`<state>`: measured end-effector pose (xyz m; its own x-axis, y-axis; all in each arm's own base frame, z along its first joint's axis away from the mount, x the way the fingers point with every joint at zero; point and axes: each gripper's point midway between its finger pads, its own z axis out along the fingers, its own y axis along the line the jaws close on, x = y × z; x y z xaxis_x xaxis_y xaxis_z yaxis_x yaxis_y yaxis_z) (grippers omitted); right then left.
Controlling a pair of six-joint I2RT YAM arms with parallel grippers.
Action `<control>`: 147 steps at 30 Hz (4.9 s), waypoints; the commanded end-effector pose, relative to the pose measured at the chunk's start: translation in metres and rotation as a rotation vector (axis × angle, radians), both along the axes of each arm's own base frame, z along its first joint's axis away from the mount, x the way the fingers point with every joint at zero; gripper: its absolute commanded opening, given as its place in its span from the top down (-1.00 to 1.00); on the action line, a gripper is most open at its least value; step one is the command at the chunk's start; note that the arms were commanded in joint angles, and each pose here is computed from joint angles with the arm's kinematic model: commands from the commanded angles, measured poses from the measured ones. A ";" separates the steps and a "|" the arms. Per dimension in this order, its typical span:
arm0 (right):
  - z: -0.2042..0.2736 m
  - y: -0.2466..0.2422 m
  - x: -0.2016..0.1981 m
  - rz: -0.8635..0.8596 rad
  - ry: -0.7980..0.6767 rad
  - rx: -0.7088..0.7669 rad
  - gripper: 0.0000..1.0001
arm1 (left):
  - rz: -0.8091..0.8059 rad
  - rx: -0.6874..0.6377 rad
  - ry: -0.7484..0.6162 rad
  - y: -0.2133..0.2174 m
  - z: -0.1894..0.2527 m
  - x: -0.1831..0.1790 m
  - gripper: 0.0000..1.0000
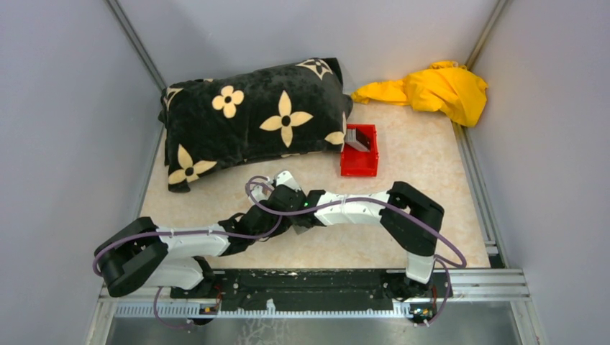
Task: Put the credit cards into the card holder
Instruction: Close the card holder at the center of the board.
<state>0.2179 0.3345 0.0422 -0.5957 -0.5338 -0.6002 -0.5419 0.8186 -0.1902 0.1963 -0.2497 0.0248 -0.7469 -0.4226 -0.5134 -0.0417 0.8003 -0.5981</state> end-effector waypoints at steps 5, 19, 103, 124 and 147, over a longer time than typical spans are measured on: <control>-0.012 0.009 -0.004 0.010 0.028 -0.013 1.00 | -0.012 -0.032 -0.020 -0.009 0.008 0.004 0.58; 0.001 -0.005 -0.006 -0.020 0.002 0.023 1.00 | -0.015 -0.026 -0.017 -0.010 0.007 0.005 0.58; -0.021 -0.014 0.008 -0.021 0.221 -0.028 1.00 | -0.032 0.030 0.016 -0.011 -0.009 0.003 0.58; -0.079 -0.034 0.022 -0.059 0.572 -0.006 1.00 | -0.036 0.187 0.131 0.005 -0.049 -0.008 0.58; 0.095 -0.018 0.071 -0.076 0.056 0.356 0.18 | 0.196 0.243 -0.015 0.040 0.011 0.023 0.47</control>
<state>0.2666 0.3085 0.0663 -0.7748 -0.3786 -0.5063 -0.4961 0.8605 0.1157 0.2102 -0.2122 0.0286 -0.6812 -0.4329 -0.5904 -0.1911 0.8836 -0.4275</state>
